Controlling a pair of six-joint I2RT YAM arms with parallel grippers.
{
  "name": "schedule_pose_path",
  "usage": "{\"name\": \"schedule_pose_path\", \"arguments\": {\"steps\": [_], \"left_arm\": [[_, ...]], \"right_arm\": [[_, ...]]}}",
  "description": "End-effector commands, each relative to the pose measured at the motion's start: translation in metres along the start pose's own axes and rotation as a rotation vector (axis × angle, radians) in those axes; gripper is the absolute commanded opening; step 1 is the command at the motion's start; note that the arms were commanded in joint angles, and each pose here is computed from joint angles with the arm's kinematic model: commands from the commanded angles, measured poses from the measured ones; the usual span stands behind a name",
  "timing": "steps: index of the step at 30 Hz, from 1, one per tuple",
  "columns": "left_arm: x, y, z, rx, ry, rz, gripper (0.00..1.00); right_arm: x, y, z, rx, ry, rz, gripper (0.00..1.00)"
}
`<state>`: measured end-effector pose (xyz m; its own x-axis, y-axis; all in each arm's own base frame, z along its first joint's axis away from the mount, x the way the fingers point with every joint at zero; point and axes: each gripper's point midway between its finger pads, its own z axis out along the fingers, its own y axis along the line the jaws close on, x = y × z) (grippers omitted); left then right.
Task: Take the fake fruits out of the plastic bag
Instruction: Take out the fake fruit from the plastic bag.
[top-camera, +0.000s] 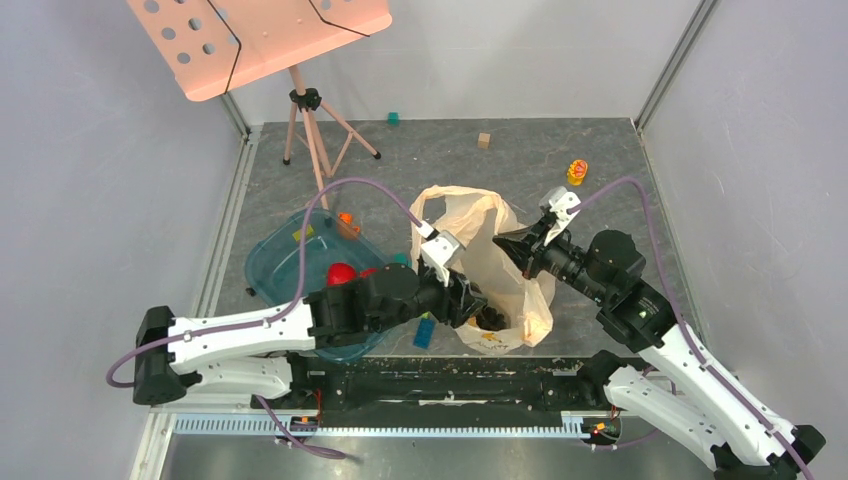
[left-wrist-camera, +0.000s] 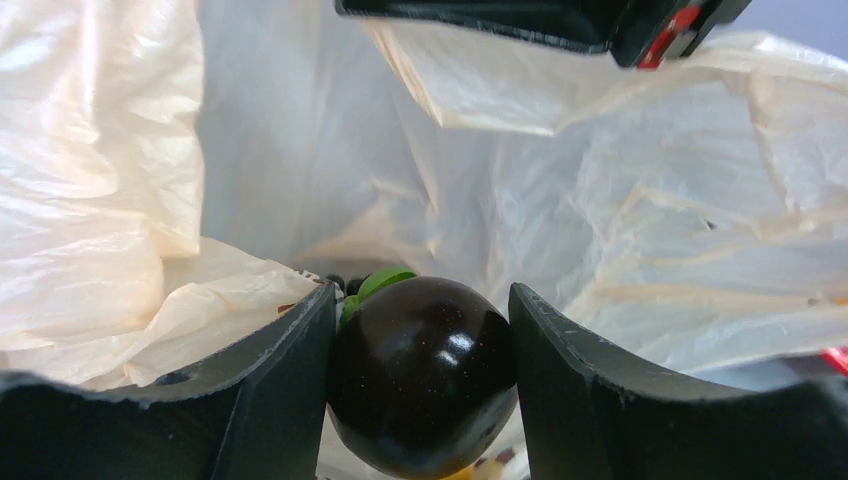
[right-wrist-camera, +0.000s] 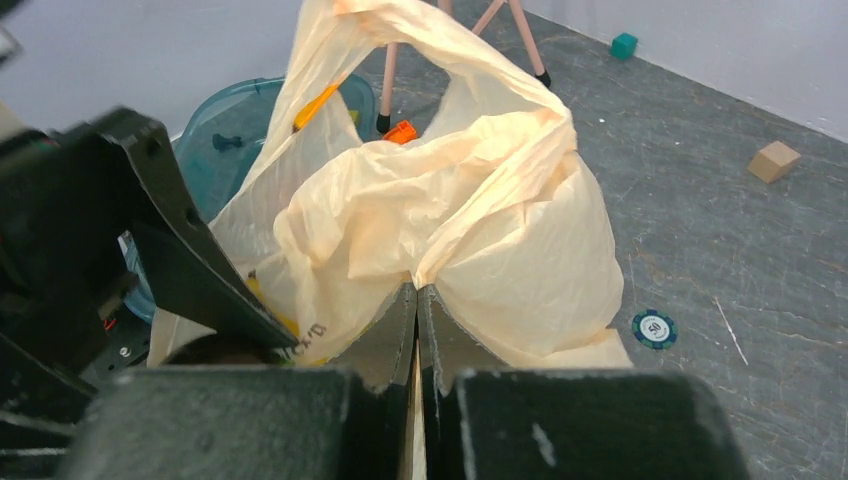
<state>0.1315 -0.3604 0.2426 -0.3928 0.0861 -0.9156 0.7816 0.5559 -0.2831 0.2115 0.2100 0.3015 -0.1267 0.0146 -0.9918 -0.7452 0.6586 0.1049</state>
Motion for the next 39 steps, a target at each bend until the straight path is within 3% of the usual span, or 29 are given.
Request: {"name": "schedule_pose_path", "arguments": {"steps": [1, 5, 11, 29, 39], "left_arm": [[-0.043, 0.01, -0.011, -0.073, -0.155, 0.008, 0.55], [-0.052, 0.019, -0.015, -0.114, -0.214, -0.029, 0.55], [-0.031, 0.036, -0.006, -0.197, -0.179, -0.033, 0.54], [0.108, 0.059, 0.024, -0.207, 0.066, -0.115, 0.45], [0.164, 0.07, 0.042, -0.263, 0.215, -0.08, 0.49]], "right_arm": [[-0.002, -0.002, 0.0, 0.011, -0.019, 0.009, 0.0], [0.004, -0.003, 0.0, 0.017, -0.008, 0.01, 0.0], [0.008, -0.006, -0.003, 0.036, -0.002, 0.007, 0.0], [0.045, -0.015, -0.006, 0.072, 0.092, 0.008, 0.0], [0.047, -0.017, -0.01, 0.086, 0.104, -0.001, 0.0]]}}
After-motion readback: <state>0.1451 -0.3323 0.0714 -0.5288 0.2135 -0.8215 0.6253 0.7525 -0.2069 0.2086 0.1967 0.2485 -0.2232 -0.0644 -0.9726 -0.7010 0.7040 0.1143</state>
